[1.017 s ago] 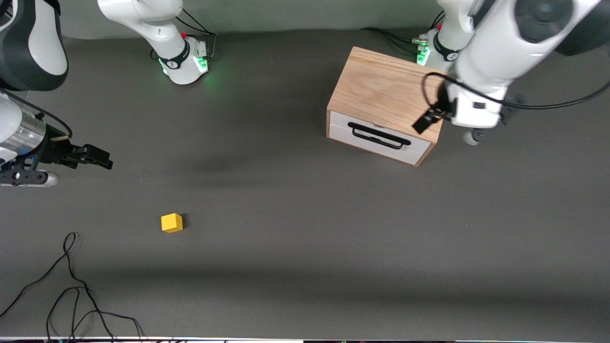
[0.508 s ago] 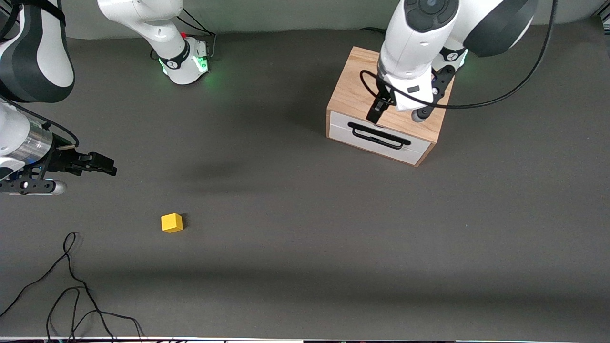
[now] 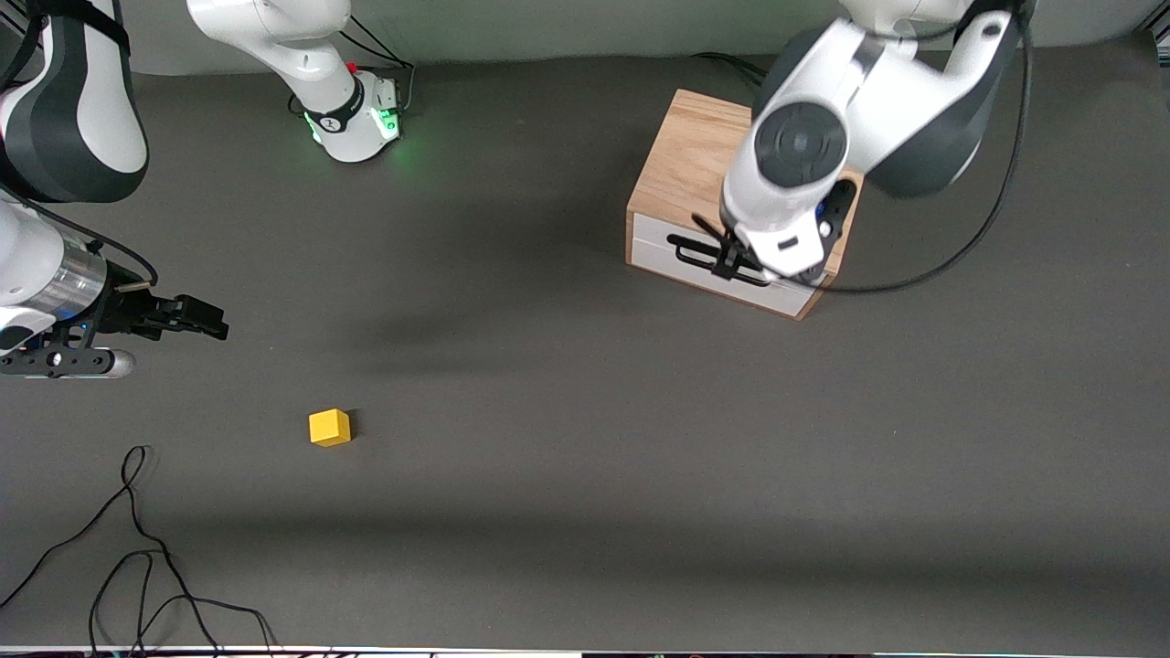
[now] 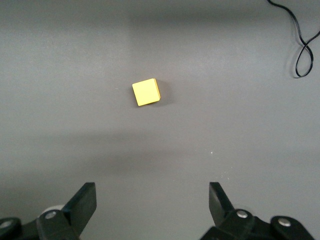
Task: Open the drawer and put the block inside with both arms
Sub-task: 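Reach the left gripper to the black drawer handle while the right gripper advances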
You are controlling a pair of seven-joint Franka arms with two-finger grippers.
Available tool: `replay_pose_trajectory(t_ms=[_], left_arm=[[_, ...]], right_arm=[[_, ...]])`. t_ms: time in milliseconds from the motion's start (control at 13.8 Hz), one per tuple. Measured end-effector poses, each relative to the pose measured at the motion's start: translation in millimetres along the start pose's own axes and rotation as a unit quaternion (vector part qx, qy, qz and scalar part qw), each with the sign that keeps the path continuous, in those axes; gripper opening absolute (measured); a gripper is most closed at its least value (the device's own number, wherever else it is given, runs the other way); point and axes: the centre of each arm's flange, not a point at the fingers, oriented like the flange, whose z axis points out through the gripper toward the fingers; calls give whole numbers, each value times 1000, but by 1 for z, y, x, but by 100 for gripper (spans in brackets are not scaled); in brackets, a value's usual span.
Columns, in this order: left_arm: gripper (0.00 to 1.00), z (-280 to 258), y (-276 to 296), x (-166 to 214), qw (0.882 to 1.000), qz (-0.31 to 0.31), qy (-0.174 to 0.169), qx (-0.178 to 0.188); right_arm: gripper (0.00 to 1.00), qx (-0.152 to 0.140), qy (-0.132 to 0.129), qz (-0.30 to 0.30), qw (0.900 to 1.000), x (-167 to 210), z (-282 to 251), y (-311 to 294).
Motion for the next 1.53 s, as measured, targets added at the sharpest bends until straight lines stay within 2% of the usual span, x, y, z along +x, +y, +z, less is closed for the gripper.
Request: replay_pose_trajectory(t_ms=[218,508,1089,1525], left_arm=[[100,36,35,12,999,-40,-2,-6],[100,71,57,17,998,-58,2,0],[100,137,52,6,998,-55,14,18],[100,149,52,5,998,-52,19,14]], right_arm=[[100,0,-3,-1,1000,2,4,0],[100,0,3,-2,1000,4,-2,0],[100,0,10,-2,1000,6,-8,-1],[100,0,10,-2,1000,7,-8,-1]])
